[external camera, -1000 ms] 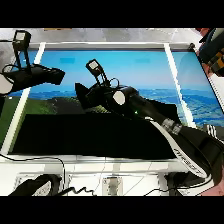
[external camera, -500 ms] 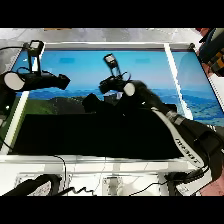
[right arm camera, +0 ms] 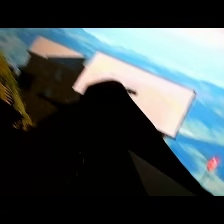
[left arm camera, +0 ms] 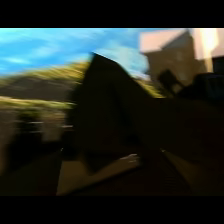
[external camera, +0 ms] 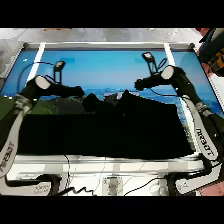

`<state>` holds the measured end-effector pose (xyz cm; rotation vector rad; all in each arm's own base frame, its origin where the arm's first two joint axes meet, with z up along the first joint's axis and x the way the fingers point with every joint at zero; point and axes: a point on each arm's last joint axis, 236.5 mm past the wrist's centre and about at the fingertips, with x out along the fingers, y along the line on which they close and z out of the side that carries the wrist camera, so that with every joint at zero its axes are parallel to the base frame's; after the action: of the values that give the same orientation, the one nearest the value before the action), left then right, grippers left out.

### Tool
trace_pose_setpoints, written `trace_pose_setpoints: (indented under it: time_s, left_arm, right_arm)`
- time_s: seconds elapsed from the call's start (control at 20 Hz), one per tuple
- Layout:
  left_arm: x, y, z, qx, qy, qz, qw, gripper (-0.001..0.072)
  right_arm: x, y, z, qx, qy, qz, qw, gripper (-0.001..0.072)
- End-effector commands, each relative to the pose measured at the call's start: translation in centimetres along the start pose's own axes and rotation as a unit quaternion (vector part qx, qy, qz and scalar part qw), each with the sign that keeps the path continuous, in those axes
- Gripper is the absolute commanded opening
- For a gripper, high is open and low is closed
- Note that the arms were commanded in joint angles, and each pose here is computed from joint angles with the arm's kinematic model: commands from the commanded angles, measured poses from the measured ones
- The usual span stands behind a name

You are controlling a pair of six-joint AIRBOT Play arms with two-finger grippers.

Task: Fold the clothes and pants, and hang the long-sleeved shirts on hangers.

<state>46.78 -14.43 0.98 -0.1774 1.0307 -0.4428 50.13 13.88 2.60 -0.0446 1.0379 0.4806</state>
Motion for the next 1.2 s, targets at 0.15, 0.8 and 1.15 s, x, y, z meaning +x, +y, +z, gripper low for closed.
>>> trace_pose_setpoints:
  time_s: [0.15, 0.8, 1.15]
  left_arm:
    - [7.5, -4.0, -0.9, -0.047, 0.017, -0.039, 0.998, 0.071]
    - [9.8, -1.5, -2.4, -0.068, 0.067, 0.009, 0.995, 0.0704]
    - [11.1, -3.6, 1.8, -0.041, -0.034, 0.011, 0.999, 0.0338]
  right_arm:
    - [-1.6, -3.1, -3.6, 0.041, 0.061, 0.006, 0.997, 0.0334]
    - [-1.5, -2.8, -3.4, 0.042, 0.059, 0.011, 0.997, 0.0334]
    - [-2.4, -2.5, -3.2, 0.071, 0.055, 0.011, 0.996, 0.0324]
